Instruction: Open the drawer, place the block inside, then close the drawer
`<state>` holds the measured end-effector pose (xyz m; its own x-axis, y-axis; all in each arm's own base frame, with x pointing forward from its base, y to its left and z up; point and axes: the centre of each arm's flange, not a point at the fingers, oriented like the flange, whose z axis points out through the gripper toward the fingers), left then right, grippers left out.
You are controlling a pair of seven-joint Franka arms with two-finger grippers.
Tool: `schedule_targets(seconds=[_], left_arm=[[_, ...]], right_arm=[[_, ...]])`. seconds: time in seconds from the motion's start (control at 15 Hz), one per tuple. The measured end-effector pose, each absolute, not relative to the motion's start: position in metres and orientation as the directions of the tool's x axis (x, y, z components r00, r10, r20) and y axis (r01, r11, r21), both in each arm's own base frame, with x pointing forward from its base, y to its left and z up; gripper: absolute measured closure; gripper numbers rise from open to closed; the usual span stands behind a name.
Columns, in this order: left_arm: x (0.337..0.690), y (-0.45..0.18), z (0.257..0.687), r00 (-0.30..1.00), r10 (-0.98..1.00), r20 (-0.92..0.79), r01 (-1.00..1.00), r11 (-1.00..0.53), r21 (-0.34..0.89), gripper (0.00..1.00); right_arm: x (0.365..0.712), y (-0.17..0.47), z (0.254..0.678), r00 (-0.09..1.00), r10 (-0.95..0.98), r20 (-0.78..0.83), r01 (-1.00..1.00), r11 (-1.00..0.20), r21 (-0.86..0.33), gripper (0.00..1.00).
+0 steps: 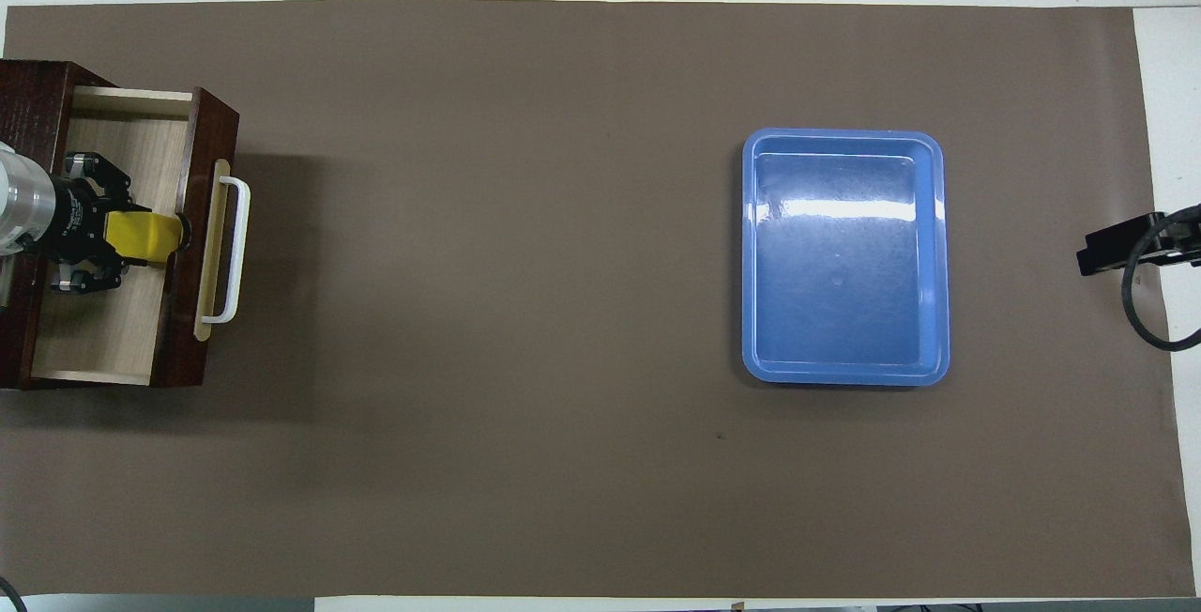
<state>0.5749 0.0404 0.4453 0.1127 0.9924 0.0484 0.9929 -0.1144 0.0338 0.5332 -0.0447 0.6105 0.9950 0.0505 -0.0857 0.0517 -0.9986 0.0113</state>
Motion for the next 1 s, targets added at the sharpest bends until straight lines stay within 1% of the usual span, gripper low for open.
schedule_targets(seconds=[0.4,1.0], left_arm=[[0.573,0.0486,0.4422,0.098,0.994,0.048,0.995,-0.099,0.029,0.43],[0.5709,0.0445,0.4383,0.108,0.993,0.049,0.993,-0.11,0.036,0.43]], right_arm=[[0.5345,-0.0465,0.6066,0.996,0.047,-0.077,0.048,-0.999,0.013,0.0],[0.537,-0.0464,0.6049,0.997,0.047,-0.069,0.048,-0.999,0.014,0.0]])
